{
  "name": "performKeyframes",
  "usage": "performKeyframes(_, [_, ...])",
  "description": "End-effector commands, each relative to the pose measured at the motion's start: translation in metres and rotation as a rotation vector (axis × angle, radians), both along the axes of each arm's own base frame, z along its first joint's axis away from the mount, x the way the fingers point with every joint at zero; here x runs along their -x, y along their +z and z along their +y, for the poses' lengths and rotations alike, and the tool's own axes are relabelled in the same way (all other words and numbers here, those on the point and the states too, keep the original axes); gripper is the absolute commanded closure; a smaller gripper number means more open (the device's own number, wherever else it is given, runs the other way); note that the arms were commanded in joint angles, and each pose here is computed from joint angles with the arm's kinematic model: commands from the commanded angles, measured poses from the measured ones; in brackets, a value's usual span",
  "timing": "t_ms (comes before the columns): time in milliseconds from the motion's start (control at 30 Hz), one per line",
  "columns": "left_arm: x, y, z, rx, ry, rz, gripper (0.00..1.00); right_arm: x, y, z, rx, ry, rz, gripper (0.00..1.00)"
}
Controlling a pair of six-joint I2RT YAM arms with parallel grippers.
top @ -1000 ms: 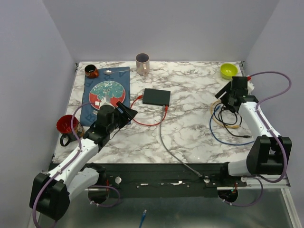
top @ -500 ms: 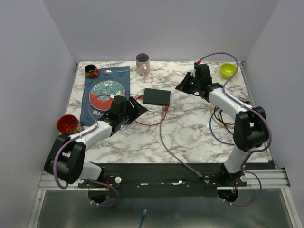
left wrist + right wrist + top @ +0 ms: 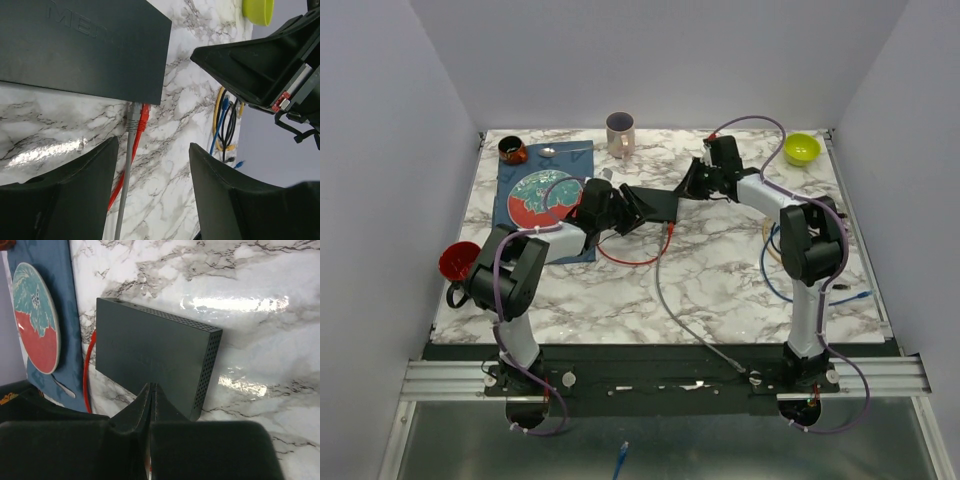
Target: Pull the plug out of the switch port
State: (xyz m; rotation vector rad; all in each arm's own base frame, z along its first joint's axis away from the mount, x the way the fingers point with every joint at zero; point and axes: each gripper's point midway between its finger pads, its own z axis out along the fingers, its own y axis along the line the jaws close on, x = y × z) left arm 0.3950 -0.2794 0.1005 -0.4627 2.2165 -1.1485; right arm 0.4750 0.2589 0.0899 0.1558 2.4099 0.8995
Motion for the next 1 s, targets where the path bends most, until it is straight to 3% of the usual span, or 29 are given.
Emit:
performKeyframes(0, [-0.009, 0.004, -0.017, 0.081, -0.048, -0.021, 0.33, -0.002, -0.006, 0.016, -0.032, 0.066, 0.019, 0.93])
performKeyframes(233, [-0.011, -0.017, -0.028, 0.113, -0.094, 0.012, 0.36, 0.003, -0.033, 0.025, -0.046, 0.091, 0.099, 0.99])
performKeyframes(733, [-0.013, -0.054, -0.032, 0.083, -0.084, 0.108, 0.48, 0.014, -0.058, 0.020, -0.004, 0.049, 0.161, 1.00])
performKeyframes(967, [-0.013, -0.063, -0.036, 0.054, -0.079, 0.123, 0.48, 0.016, -0.063, 0.019, -0.002, 0.045, 0.173, 1.00])
